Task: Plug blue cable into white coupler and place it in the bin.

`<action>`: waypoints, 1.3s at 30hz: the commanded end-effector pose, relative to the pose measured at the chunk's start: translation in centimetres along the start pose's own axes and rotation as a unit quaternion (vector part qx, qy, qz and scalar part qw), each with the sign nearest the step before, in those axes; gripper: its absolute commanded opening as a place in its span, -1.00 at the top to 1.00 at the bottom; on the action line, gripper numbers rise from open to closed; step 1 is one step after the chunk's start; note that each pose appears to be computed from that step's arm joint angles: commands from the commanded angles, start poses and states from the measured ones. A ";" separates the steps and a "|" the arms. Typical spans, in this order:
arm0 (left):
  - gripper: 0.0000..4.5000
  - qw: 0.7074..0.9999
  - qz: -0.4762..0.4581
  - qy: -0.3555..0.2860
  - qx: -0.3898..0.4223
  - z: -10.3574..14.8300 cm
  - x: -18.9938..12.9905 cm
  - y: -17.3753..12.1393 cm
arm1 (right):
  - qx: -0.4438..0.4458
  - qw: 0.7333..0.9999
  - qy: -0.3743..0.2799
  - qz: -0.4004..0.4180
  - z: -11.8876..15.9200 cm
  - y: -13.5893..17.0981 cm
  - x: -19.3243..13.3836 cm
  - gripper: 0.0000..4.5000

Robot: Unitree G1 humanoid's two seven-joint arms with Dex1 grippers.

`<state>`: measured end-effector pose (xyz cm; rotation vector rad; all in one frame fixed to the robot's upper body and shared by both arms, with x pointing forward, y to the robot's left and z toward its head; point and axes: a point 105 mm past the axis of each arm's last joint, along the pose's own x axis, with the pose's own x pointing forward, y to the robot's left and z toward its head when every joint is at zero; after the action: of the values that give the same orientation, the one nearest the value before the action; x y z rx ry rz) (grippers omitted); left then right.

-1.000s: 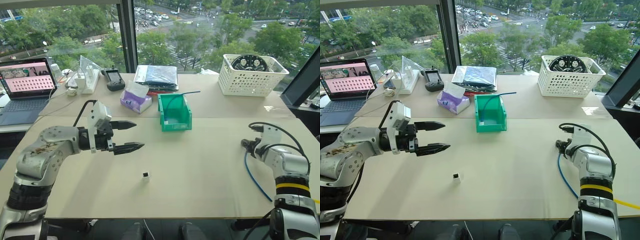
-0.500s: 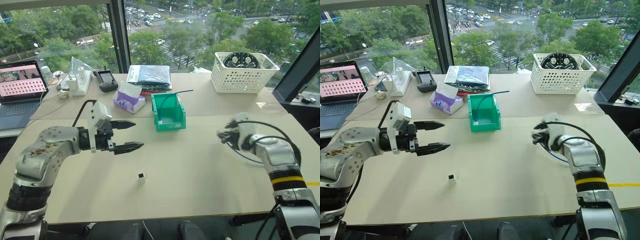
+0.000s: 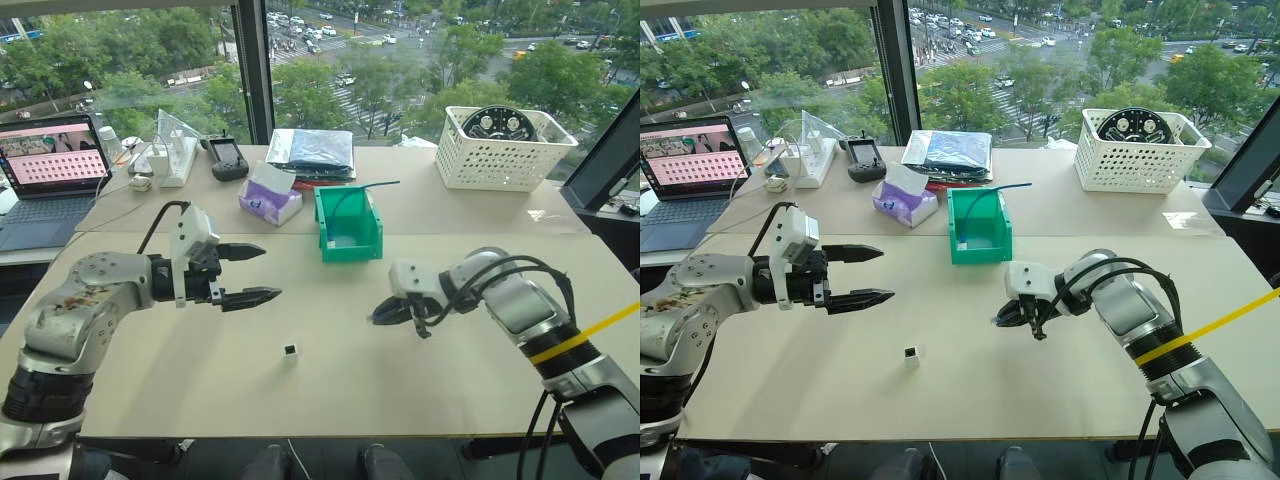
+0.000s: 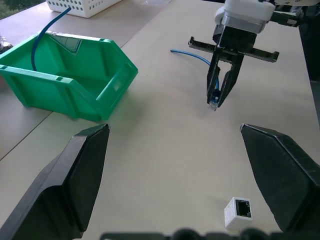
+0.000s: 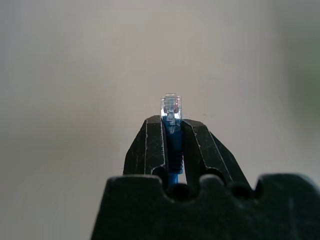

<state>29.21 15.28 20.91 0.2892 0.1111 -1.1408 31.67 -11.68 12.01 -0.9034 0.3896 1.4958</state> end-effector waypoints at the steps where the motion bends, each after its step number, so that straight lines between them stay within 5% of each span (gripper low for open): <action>1: -1.00 1.000 -0.005 0.002 0.021 0.8 -0.6 -0.4 | -0.036 0.999 0.000 0.022 0.4 0.7 0.5 0.94; 7: -1.00 1.000 -0.019 0.005 0.021 0.7 -0.2 -0.9 | -0.040 0.998 0.018 0.044 -0.5 1.8 1.4 0.94; 9: -1.00 0.999 -0.026 0.004 0.021 0.7 -0.1 -1.1 | -0.042 0.998 0.022 0.045 -0.6 1.9 1.3 0.50; 20: -1.00 0.998 -0.051 0.003 0.024 0.8 0.7 -0.7 | 0.034 0.999 -0.020 0.002 2.0 2.0 -2.2 -0.95; 34: -1.00 0.997 -0.070 -0.020 0.025 1.2 1.6 -0.5 | 0.091 0.993 -0.007 -0.070 -0.3 2.7 -1.3 -0.95; 39: -1.00 0.996 -0.087 -0.030 0.005 2.1 5.5 -1.0 | 0.125 0.987 -0.024 -0.102 0.3 2.1 -3.5 -0.95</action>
<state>30.06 10.85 21.47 0.2301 0.0600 -1.3212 29.11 -13.57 11.93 -0.7001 0.4702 1.2968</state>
